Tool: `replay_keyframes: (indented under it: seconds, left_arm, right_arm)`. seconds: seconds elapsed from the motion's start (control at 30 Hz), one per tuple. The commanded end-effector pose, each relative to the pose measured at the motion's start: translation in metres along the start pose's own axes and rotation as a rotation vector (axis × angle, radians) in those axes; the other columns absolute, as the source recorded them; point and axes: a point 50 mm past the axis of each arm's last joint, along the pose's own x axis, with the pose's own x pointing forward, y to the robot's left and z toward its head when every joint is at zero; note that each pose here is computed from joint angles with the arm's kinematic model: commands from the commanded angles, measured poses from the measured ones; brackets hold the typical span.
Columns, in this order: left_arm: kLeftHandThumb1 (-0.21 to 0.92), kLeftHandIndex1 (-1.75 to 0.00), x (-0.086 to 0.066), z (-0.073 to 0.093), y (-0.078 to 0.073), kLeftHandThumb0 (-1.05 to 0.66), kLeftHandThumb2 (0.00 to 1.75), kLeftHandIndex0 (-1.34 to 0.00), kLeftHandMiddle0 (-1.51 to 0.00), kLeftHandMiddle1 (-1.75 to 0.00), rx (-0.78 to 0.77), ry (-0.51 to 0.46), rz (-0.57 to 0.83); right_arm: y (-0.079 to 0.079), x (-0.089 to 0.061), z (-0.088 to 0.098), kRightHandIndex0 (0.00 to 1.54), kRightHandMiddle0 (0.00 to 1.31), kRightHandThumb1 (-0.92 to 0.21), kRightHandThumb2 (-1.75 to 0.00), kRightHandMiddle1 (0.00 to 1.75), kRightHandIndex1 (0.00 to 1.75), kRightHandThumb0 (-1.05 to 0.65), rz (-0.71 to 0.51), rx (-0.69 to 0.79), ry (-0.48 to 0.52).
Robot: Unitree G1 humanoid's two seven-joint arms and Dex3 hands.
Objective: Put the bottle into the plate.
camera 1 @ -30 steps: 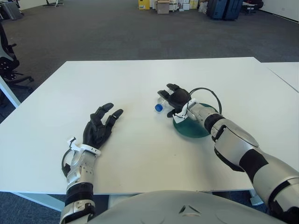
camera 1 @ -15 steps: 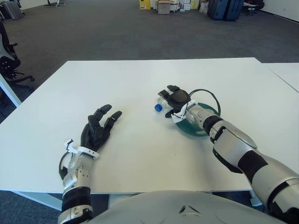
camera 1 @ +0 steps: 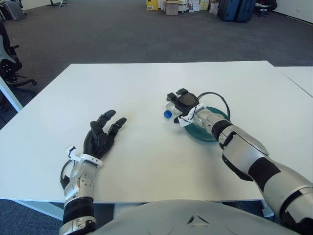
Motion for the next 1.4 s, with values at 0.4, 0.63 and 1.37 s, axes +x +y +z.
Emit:
replay_keyframes:
  seconds: [0.4,0.63,1.37]
  left_arm:
    - [0.92,-1.16,0.004,0.006,-0.001,-0.97,0.96,-0.32,-0.53,-1.58,0.022,-0.001,0.011]
    - [0.92,-1.16,0.005,0.005,-0.002,-0.98,0.96,-0.3,-0.51,-1.64,0.034,-0.002,0.013]
    - [0.92,-1.17,0.008,0.002,0.001,-0.94,0.97,-0.33,-0.56,-1.35,-0.006,0.021,-0.006]
  right_arm:
    - [0.013,-0.005,-0.004,0.74,0.55,-0.15,-1.49,1.67,1.74,0.0,0.069,-0.014,0.049]
    - [0.012,-0.004,-0.003,0.72,0.49,-0.18,-1.48,1.74,1.73,0.0,0.065,0.048,0.073]
    - [0.003,-0.001,-0.005,0.7,0.45,-0.23,-1.41,1.75,1.68,0.0,0.026,0.049,0.064]
